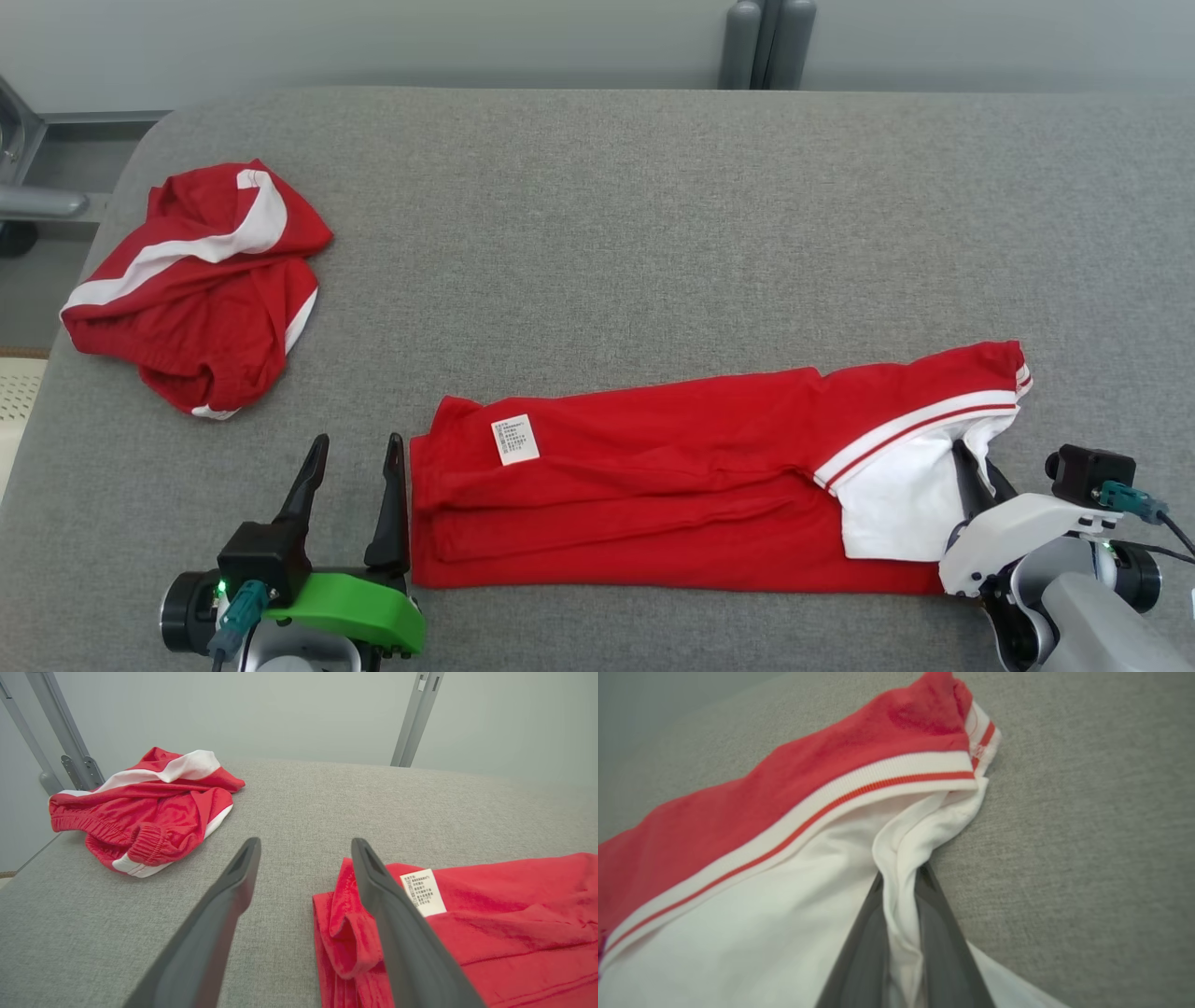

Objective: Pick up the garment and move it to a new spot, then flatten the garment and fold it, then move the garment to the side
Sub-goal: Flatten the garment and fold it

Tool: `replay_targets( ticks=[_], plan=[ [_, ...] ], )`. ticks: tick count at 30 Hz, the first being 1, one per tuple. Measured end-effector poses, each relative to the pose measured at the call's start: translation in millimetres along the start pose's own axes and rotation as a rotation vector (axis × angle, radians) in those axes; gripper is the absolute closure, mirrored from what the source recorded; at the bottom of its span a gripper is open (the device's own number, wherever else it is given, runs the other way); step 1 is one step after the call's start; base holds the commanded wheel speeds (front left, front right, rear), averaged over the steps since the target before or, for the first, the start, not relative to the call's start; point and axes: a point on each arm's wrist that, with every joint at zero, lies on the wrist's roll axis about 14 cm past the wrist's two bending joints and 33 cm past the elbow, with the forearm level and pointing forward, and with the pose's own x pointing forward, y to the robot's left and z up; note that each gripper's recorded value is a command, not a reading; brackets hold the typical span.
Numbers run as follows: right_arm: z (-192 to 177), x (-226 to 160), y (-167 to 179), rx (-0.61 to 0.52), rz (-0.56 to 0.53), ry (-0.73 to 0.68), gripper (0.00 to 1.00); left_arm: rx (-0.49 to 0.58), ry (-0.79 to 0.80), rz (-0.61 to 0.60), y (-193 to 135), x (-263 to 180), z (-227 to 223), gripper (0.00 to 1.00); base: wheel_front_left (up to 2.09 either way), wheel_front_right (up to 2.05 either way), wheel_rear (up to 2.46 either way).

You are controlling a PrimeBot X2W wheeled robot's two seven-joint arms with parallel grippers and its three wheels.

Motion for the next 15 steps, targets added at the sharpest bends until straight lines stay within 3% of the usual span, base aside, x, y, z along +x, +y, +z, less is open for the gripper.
replay_targets(
  ticks=[7,15],
  plan=[
    [8,-2,3,0.024,0.016,-0.016,1.00,-0.002,-0.012,-0.003,-1,-1,4,0.00,0.00,0.00,0.00],
    [39,-10,-27,0.029,-0.049,-0.107,1.00,-0.006,-0.035,-0.041,-13,2,11,0.00,0.00,0.00,0.00]
  ],
)
